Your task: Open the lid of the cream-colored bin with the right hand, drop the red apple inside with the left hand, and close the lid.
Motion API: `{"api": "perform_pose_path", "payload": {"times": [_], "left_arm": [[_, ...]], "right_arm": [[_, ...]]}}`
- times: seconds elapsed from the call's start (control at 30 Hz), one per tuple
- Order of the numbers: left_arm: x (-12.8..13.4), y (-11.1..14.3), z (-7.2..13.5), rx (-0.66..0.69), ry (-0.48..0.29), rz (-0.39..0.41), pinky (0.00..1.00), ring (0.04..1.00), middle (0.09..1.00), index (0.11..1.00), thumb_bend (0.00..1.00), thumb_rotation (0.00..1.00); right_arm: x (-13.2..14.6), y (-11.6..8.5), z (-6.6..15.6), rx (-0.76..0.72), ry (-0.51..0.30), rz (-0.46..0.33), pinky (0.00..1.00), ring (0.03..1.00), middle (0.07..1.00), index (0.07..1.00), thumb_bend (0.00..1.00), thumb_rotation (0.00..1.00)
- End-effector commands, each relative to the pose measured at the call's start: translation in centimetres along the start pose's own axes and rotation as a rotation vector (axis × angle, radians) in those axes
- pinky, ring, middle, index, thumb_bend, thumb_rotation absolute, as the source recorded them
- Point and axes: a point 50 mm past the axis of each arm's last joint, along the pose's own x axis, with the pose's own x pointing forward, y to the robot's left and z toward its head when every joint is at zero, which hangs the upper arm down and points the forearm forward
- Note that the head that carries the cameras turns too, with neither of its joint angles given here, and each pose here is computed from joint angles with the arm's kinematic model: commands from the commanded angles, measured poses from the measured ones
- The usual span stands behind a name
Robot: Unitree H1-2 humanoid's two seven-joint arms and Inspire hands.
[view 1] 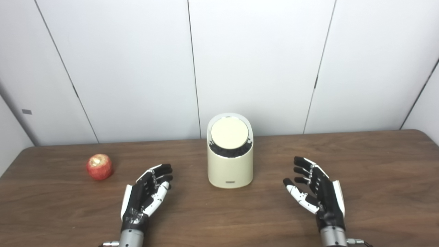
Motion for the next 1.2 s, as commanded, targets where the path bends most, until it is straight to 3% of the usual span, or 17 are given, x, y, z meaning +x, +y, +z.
{"api": "perform_pose_path", "payload": {"times": [0.0,0.53,0.6,0.63,0.7,0.73,0.8,1.03,1.17], "left_arm": [[-0.2,-0.2,0.0,-0.003,-0.019,-0.006,0.64,0.709,0.742,0.734,0.27,0.28],[-0.2,-0.4,0.0,-0.008,-0.012,-0.005,0.65,0.714,0.743,0.733,0.28,0.31],[-0.2,-0.5,0.0,-0.006,-0.013,-0.003,0.65,0.714,0.743,0.732,0.28,0.31],[-0.2,-0.5,-0.1,-0.004,-0.016,-0.003,0.64,0.711,0.740,0.730,0.27,0.29],[-0.2,-0.5,-0.1,-0.002,-0.019,-0.004,0.64,0.709,0.739,0.729,0.27,0.28],[-0.2,-0.6,-0.1,-0.003,-0.018,-0.003,0.64,0.708,0.738,0.727,0.27,0.28],[-0.2,-0.6,-0.1,-0.006,-0.015,-0.002,0.64,0.708,0.739,0.726,0.27,0.28],[0.0,-0.7,-0.2,0.003,-0.020,-0.002,0.64,0.706,0.737,0.724,0.27,0.29],[-0.1,-0.7,-0.3,-0.002,-0.015,-0.006,0.65,0.712,0.744,0.733,0.27,0.27]], "right_arm": [[0.2,0.1,0.5,0.008,-0.040,0.011,0.66,0.761,0.782,0.740,0.25,0.15],[0.2,0.0,0.8,0.010,-0.051,0.005,0.65,0.749,0.772,0.732,0.25,0.15],[0.3,0.0,1.2,0.011,-0.056,0.002,0.65,0.751,0.774,0.733,0.25,0.19],[0.3,0.1,1.6,-0.003,-0.067,0.003,0.66,0.763,0.786,0.749,0.28,0.32],[0.4,0.1,2.4,-0.070,-0.103,0.019,0.66,0.767,0.793,0.761,0.31,0.44],[0.6,0.0,3.0,-0.117,-0.131,0.034,0.70,0.796,0.817,0.794,0.38,0.61],[0.9,0.0,3.9,-0.166,-0.163,0.050,0.75,0.830,0.845,0.824,0.44,0.71],[4.3,0.7,9.0,-0.211,-0.276,0.059,0.80,0.878,0.894,0.878,0.71,0.76],[6.4,1.6,12.0,-0.271,-0.316,0.081,0.80,0.890,0.916,0.910,0.74,0.75]]}}
